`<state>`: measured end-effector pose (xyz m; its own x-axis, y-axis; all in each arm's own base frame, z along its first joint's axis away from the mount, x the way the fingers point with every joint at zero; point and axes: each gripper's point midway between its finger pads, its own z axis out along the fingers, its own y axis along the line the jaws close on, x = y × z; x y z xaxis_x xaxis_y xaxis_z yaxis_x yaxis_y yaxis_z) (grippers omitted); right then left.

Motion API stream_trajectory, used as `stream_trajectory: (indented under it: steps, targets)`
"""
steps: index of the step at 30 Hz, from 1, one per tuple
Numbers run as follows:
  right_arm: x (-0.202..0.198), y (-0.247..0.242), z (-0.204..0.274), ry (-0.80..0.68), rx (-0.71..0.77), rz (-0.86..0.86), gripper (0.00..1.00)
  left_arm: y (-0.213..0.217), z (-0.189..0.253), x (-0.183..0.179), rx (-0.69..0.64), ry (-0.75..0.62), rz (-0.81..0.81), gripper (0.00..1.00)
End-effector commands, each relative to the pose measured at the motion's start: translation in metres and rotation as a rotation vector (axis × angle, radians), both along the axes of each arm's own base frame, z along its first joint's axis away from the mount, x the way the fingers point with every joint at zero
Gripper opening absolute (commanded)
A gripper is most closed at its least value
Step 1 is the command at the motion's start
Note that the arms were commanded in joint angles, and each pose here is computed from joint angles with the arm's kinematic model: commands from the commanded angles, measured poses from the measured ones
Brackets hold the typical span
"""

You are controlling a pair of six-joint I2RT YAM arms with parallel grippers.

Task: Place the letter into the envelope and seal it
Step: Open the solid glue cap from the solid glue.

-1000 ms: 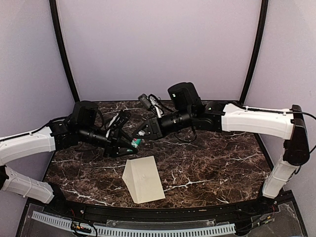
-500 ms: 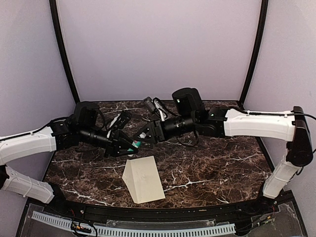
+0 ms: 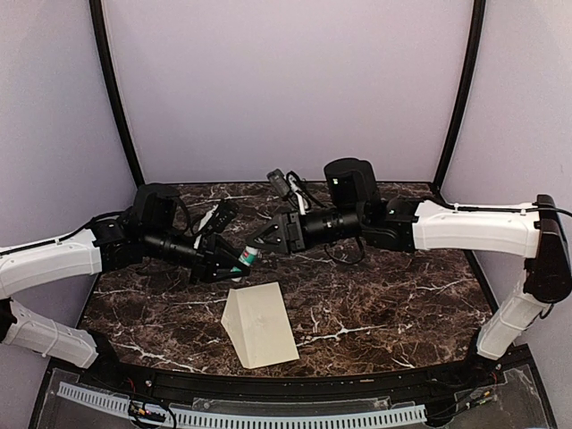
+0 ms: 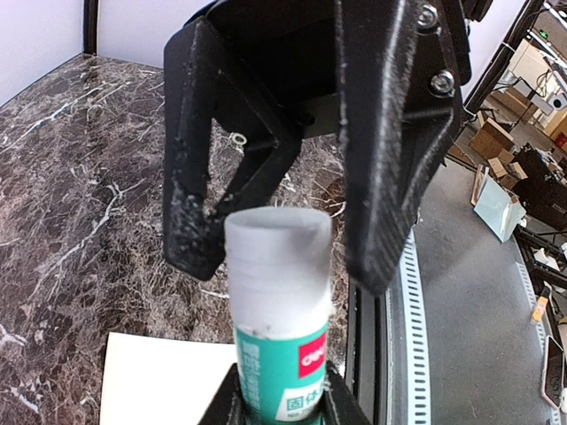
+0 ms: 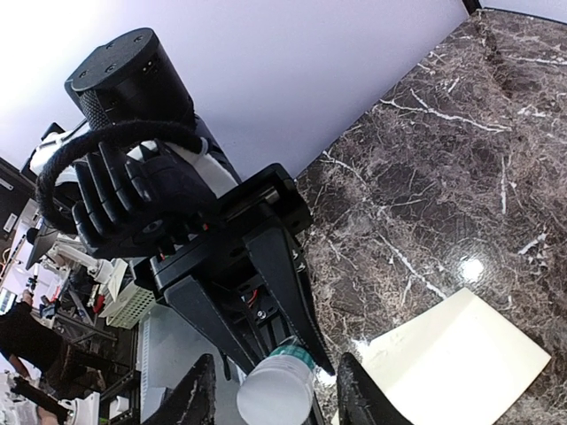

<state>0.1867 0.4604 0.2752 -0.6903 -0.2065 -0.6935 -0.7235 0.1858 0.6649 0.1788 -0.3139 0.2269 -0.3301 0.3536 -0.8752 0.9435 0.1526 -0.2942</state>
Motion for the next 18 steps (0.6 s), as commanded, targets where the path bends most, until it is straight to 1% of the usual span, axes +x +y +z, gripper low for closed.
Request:
stream_trajectory:
  steps: [1,4,6,14,18]
  targets:
    - [-0.0125,0.0047,0.0168,-0.024,0.053,0.051,0.40,-0.0018,0.0117,0.0013,-0.023,-0.039,0.001,0.01]
    - [-0.0134,0.0056,0.0173,-0.024,0.056,0.054,0.31,-0.0022,0.0114,0.0013,-0.023,-0.035,0.000,0.00]
    - [-0.0135,0.0064,0.0163,-0.020,0.054,0.057,0.28,-0.0022,0.0115,0.0016,-0.023,-0.036,0.001,0.00]
    - [-0.0109,0.0048,0.0163,-0.023,0.046,0.034,0.19,-0.0017,0.0115,0.0022,-0.020,-0.039,0.007,0.00]
    - [-0.0074,0.0022,0.0188,-0.035,0.045,0.011,0.18,-0.0016,0.0115,0.0030,-0.019,-0.040,0.010,0.00]
